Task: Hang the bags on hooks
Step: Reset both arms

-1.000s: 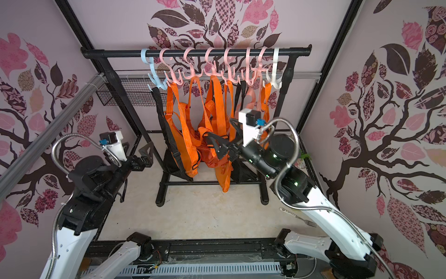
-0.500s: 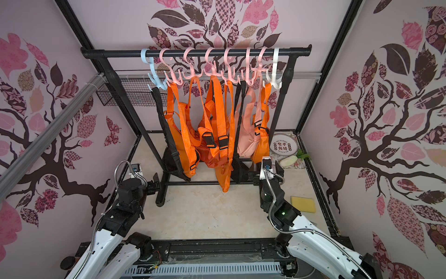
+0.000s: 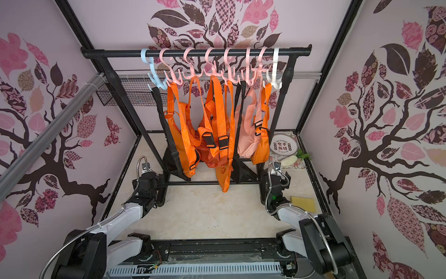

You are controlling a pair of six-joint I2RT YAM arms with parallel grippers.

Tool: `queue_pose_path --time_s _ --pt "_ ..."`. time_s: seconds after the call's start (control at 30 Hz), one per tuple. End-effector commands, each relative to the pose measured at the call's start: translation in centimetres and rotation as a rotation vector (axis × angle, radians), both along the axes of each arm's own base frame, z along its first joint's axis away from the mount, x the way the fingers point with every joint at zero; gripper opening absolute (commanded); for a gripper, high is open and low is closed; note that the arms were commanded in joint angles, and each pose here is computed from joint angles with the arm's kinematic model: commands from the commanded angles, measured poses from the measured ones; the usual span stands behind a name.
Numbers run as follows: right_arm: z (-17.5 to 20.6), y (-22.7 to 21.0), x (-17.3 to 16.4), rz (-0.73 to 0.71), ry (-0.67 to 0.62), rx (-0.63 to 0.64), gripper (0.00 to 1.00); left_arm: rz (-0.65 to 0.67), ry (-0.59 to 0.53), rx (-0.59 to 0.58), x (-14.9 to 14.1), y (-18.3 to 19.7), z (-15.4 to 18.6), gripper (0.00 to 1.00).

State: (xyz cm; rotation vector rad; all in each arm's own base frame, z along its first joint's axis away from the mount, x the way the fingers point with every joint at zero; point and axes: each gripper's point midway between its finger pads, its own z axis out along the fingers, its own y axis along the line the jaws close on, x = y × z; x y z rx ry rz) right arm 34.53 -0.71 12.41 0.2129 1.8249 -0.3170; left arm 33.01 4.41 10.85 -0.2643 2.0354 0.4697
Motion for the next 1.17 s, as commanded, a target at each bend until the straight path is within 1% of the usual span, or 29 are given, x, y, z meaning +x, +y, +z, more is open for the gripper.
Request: queue_pose_path --time_s 0.0,0.03,0.1,0.13,0.17,0.2,0.23,0.27,0.3,0.47,0.5,0.53,0.57,0.6,0.63,0.7,0.77,0.87,1.13 --pt "2.1 1.1 2.2 0.046 -0.119 0.010 1.00 0.055 -0.157 -0.008 2.2 1.2 1.9 0.98" --pt "1.4 0.6 2.1 0.018 -0.115 0.015 1.00 0.066 -0.187 -0.010 2.7 1.4 2.3 0.98" --pt "0.8 -0.1 2.4 -0.003 -0.142 0.021 1.00 0.078 -0.237 -0.057 4.0 2.1 2.3 0.98" --pt "0.8 -0.3 2.8 0.008 -0.153 0.041 0.99 0.072 -0.249 -0.074 4.7 2.2 2.2 0.98" --pt "0.2 -0.6 3.4 0.032 -0.129 0.083 0.99 0.031 -0.232 -0.088 5.3 1.7 1.2 0.98" --pt "-0.7 -1.2 3.9 0.062 -0.092 0.158 1.00 -0.024 -0.239 -0.087 6.3 1.2 0.8 0.98" --pt "-1.7 -2.0 3.6 0.061 -0.076 0.189 1.00 -0.083 -0.227 -0.087 7.3 0.5 0.5 0.98" --pt "-1.2 -2.0 3.2 0.069 -0.132 0.175 1.00 -0.100 -0.214 -0.111 7.5 0.3 0.2 0.98" --pt "-0.9 -2.0 3.3 0.068 -0.158 0.162 1.00 -0.099 -0.206 -0.124 7.4 0.5 0.0 0.98" --pt "-1.0 -1.9 3.2 0.064 -0.121 0.174 1.00 -0.107 -0.227 -0.129 7.0 0.3 0.1 0.98" --pt "-1.1 -1.8 3.3 0.065 -0.115 0.171 1.00 -0.100 -0.247 -0.129 6.3 0.5 -0.4 0.98" --pt "-1.0 -1.9 3.4 0.063 -0.116 0.165 1.00 -0.109 -0.287 -0.105 6.5 0.4 -0.1 0.98" --pt "-1.0 -1.8 3.3 0.066 -0.122 0.165 1.00 -0.108 -0.285 -0.093 6.4 0.1 0.1 0.98" --pt "-1.0 -1.9 3.4 0.063 -0.123 0.163 1.00 -0.099 -0.252 -0.104 6.2 0.1 -0.3 0.98" --pt "-1.0 -1.9 3.4 0.063 -0.123 0.163 1.00 -0.102 -0.246 -0.108 6.2 0.1 -0.4 0.98" --pt "-1.0 -1.8 3.4 0.065 -0.122 0.165 1.00 -0.111 -0.293 -0.089 6.3 0.1 0.2 0.98" --pt "-1.0 -1.8 3.4 0.065 -0.120 0.165 1.00 -0.103 -0.272 -0.088 6.1 -0.1 0.0 0.98" --pt "-1.0 -1.8 3.4 0.065 -0.119 0.165 1.00 -0.114 -0.294 -0.073 6.2 -0.3 0.3 0.98" --pt "-1.1 -1.8 3.4 0.079 -0.116 0.175 1.00 -0.113 -0.289 -0.077 6.1 -0.2 0.2 0.98"
